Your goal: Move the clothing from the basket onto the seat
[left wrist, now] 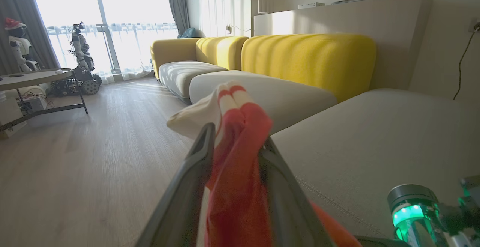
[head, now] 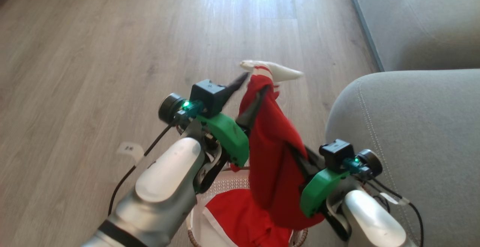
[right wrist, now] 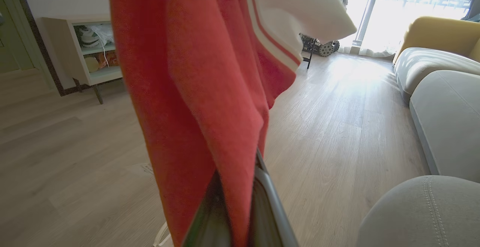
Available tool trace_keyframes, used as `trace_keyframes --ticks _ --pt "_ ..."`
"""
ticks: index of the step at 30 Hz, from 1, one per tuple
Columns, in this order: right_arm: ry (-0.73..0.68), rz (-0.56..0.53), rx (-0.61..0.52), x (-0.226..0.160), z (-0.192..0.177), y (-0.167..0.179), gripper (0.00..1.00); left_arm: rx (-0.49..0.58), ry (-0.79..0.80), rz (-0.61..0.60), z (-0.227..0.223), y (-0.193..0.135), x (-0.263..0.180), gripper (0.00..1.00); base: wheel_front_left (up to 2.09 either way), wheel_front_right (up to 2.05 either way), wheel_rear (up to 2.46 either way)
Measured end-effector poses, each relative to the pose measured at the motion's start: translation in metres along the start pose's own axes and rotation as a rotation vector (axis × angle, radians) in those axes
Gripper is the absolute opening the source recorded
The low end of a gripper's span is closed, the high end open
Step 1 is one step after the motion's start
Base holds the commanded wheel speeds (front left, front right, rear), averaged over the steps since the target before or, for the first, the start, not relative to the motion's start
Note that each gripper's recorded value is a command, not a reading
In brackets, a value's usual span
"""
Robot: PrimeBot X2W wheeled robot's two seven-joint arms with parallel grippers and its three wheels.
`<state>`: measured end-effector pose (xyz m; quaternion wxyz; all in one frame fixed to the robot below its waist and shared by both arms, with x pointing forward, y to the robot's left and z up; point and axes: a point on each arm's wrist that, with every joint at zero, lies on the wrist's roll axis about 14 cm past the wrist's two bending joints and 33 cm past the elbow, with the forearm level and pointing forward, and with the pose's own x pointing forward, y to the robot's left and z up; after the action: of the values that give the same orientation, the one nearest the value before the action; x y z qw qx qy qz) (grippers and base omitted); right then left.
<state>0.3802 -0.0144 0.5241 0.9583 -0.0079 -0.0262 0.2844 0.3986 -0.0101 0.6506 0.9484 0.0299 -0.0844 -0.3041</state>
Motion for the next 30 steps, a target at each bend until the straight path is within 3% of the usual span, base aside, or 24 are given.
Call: trace_keyframes --ticks 13,23,30 --pt "-0.138 -0.25 -0.042 -0.021 0.047 -0.084 0.0 -0.088 0.072 -0.012 -0.057 -0.013 0.0 1.0 0.0 0.0 0.0" --pt "-0.18 -0.472 -0.112 -0.077 0.064 -0.149 0.0 -0.139 0.13 -0.145 -0.096 -0.071 0.006 1.0 0.0 0.0 0.0" --pt "-0.171 -0.608 -0.148 -0.124 0.065 -0.183 0.0 -0.169 0.109 -0.269 -0.097 -0.116 0.021 1.0 0.0 0.0 0.0"
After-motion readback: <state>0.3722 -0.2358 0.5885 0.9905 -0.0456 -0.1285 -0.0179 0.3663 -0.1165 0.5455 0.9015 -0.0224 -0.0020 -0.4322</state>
